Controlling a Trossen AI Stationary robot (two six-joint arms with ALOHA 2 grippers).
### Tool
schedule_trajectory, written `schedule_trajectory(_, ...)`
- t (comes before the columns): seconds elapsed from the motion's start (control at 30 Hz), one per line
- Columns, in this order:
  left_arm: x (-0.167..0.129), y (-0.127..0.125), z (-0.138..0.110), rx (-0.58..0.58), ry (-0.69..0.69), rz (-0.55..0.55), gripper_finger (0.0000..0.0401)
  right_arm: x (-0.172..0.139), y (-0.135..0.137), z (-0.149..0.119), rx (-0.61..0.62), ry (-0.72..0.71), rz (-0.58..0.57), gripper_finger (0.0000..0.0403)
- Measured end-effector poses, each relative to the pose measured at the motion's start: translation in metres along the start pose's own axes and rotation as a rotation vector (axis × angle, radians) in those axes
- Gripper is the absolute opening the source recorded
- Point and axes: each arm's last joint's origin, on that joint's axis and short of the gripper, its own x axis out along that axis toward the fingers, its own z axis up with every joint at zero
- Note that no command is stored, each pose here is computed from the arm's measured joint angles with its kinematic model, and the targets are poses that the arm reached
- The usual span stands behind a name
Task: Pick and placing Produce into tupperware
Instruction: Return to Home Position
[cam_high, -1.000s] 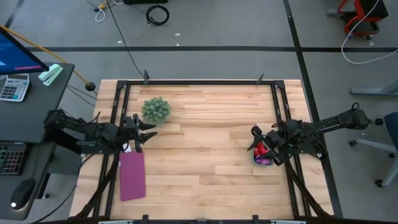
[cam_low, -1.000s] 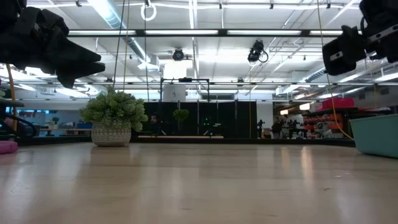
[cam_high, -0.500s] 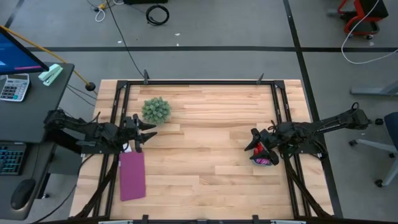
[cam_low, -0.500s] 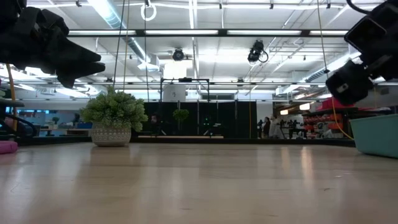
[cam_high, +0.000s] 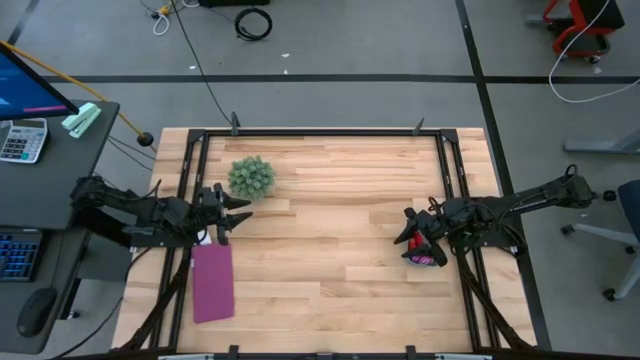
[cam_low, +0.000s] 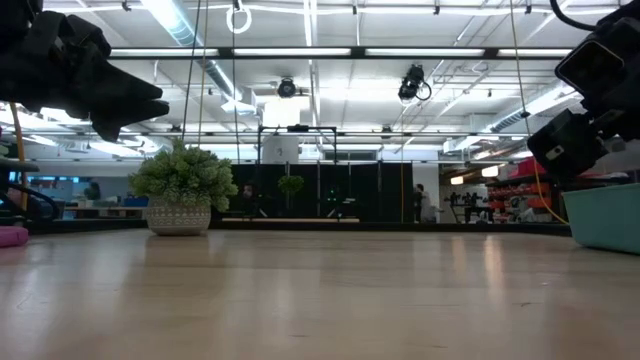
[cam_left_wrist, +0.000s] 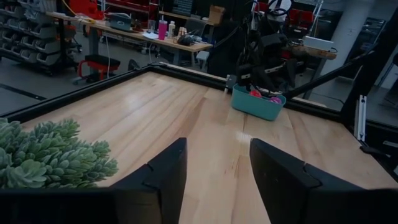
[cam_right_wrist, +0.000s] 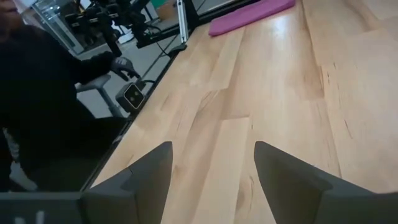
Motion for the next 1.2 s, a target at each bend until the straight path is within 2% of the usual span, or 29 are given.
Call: schedule_trajectory(1.2,0.0000,0.0000,-0.0001,0.000,0.000,0.000,0.0181,0.0000,-0.0001,-0.0003,-0.001,0.001,-0.001,0.0236)
